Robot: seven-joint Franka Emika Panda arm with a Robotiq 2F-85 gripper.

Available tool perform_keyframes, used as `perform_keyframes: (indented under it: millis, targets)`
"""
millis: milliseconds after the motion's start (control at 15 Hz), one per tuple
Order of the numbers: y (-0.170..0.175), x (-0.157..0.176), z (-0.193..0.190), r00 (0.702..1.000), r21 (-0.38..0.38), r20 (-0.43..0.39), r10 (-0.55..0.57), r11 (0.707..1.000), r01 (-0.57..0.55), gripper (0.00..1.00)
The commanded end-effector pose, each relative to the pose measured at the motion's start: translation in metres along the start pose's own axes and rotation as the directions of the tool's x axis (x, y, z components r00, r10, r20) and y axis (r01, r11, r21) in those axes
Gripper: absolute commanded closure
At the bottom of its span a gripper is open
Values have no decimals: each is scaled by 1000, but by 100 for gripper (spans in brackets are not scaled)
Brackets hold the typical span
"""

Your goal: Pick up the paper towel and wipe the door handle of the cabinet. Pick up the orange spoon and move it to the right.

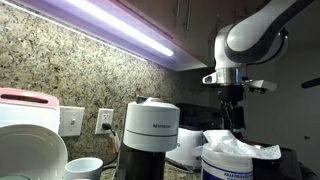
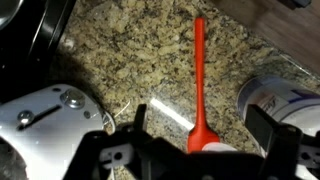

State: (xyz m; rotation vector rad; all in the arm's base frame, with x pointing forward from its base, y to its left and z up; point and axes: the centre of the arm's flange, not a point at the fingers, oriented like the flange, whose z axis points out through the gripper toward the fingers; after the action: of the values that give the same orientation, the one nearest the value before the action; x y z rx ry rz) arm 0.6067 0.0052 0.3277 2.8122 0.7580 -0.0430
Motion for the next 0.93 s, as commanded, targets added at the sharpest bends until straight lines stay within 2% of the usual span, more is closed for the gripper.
perform_keyframes:
  millis: [0, 267, 533, 800, 867]
  targets:
    - [6, -15, 39, 1000, 77, 10, 29, 997, -29, 0]
    - [-7, -13, 67, 997, 130, 28, -77, 989, 73, 0]
    - [-20, -7, 82, 984, 169, 8, -177, 970, 174, 0]
    - [-25, 4, 70, 992, 193, -30, -122, 973, 126, 0]
    - [-30, 12, 59, 990, 190, -68, -123, 973, 134, 0]
